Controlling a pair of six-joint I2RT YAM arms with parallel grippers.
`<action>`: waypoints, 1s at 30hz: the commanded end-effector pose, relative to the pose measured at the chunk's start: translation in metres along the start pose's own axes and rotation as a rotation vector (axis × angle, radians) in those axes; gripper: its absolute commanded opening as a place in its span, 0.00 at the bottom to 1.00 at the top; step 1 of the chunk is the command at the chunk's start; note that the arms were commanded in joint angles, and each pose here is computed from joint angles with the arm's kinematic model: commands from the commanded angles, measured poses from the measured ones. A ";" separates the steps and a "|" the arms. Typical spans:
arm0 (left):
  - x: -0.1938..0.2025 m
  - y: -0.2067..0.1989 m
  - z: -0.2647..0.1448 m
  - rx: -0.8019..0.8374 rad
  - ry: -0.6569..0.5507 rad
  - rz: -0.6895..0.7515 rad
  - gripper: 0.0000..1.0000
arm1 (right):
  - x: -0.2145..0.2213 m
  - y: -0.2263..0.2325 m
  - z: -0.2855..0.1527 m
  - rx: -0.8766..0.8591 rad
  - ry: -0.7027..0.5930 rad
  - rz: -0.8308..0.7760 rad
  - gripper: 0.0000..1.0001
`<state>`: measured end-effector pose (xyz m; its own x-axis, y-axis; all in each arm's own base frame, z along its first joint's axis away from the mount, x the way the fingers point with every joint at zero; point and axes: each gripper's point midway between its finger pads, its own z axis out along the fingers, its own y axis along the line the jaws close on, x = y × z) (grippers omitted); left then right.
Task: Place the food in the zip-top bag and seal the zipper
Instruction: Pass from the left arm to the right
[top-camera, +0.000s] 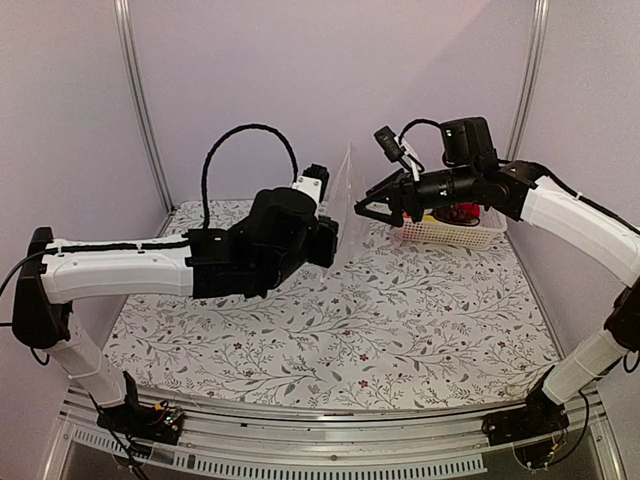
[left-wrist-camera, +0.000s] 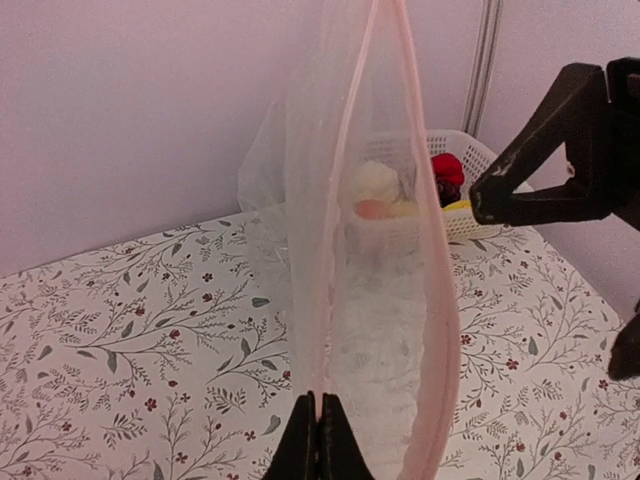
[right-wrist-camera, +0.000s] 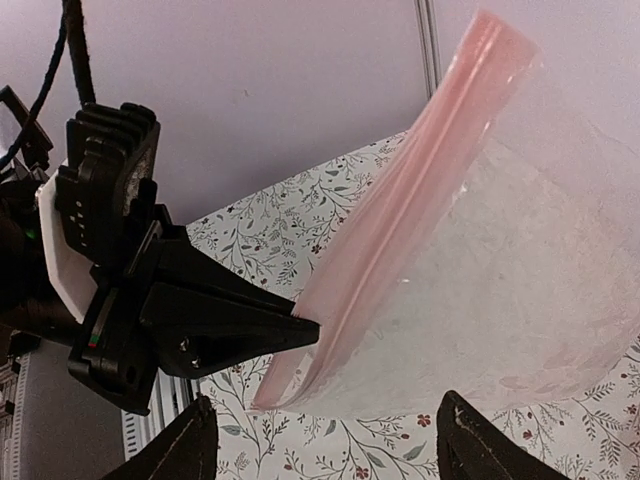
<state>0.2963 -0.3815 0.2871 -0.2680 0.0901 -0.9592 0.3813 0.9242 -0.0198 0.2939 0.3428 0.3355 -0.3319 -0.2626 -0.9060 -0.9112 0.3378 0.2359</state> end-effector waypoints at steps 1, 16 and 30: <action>-0.009 -0.001 0.000 0.025 -0.037 -0.074 0.00 | 0.002 -0.002 0.020 0.034 0.048 0.049 0.74; 0.000 -0.020 -0.001 0.051 -0.067 -0.058 0.00 | -0.005 -0.063 0.038 0.340 0.042 0.202 0.62; 0.018 -0.011 0.009 -0.074 -0.055 -0.134 0.21 | 0.007 -0.032 0.065 0.164 0.081 0.195 0.00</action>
<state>0.2900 -0.4047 0.2693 -0.2569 0.0260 -0.9661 0.3857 0.9193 -0.0778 0.3523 0.3737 0.2926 -0.5450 -0.2303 -0.8061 -0.7375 0.5891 0.3303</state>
